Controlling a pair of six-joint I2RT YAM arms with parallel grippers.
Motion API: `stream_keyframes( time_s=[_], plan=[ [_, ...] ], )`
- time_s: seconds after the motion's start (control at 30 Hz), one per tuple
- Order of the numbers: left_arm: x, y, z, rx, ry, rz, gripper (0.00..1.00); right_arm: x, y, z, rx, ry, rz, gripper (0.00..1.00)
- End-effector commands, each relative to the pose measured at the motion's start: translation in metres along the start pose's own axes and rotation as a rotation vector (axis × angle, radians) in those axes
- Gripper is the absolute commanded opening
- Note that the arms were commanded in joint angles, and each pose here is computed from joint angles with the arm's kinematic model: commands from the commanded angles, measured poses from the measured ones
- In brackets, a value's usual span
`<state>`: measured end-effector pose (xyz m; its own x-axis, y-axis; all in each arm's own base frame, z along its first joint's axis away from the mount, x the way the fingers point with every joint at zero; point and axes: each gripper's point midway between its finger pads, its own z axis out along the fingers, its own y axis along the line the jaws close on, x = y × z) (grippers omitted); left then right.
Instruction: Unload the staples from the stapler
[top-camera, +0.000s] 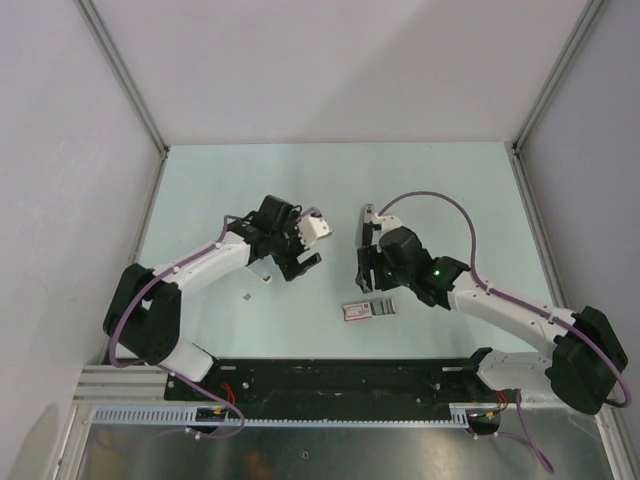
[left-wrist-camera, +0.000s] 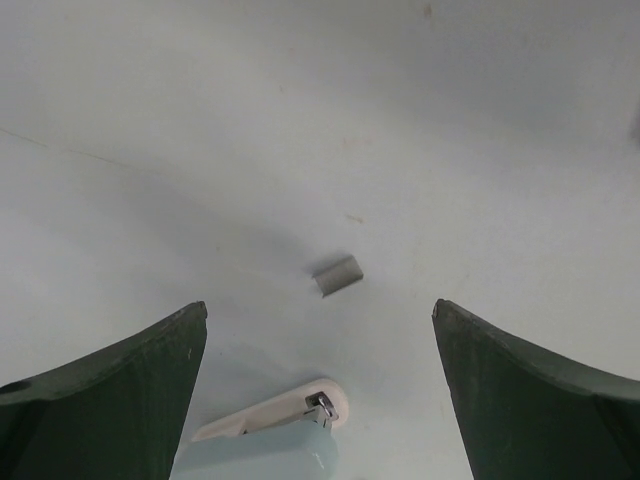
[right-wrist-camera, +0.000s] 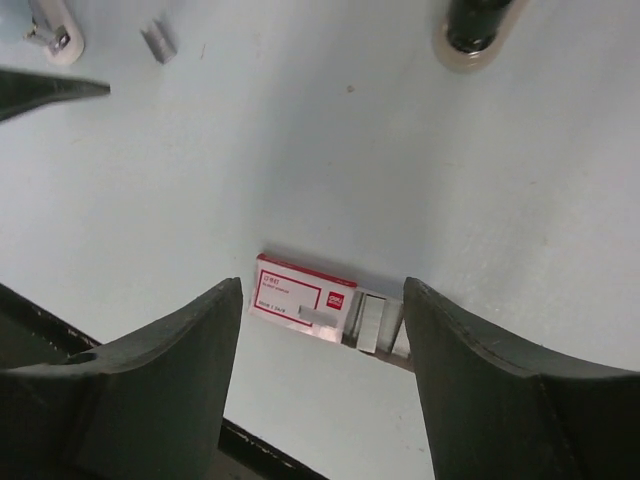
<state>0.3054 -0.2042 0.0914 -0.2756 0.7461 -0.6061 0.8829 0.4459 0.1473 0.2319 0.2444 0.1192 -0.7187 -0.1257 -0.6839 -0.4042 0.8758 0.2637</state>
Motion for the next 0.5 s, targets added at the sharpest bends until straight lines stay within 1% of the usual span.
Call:
stream_keyframes(
  time_s=[0.0,0.13,0.37,0.47],
  plan=[
    [0.033,0.005,0.013,0.014,0.101,0.199,0.99,-0.046,-0.009,-0.029,0.035,-0.172,0.008,0.67],
    [0.046,0.010,0.022,0.026,0.154,0.288,0.99,-0.054,-0.016,-0.044,0.036,-0.221,0.037,0.62],
    [0.046,0.022,0.039,0.026,0.201,0.342,0.99,-0.051,-0.018,-0.049,0.029,-0.223,0.063,0.59],
    [0.044,0.026,0.045,0.023,0.209,0.337,0.99,-0.050,-0.017,-0.050,0.024,-0.225,0.066,0.59]
  ],
)
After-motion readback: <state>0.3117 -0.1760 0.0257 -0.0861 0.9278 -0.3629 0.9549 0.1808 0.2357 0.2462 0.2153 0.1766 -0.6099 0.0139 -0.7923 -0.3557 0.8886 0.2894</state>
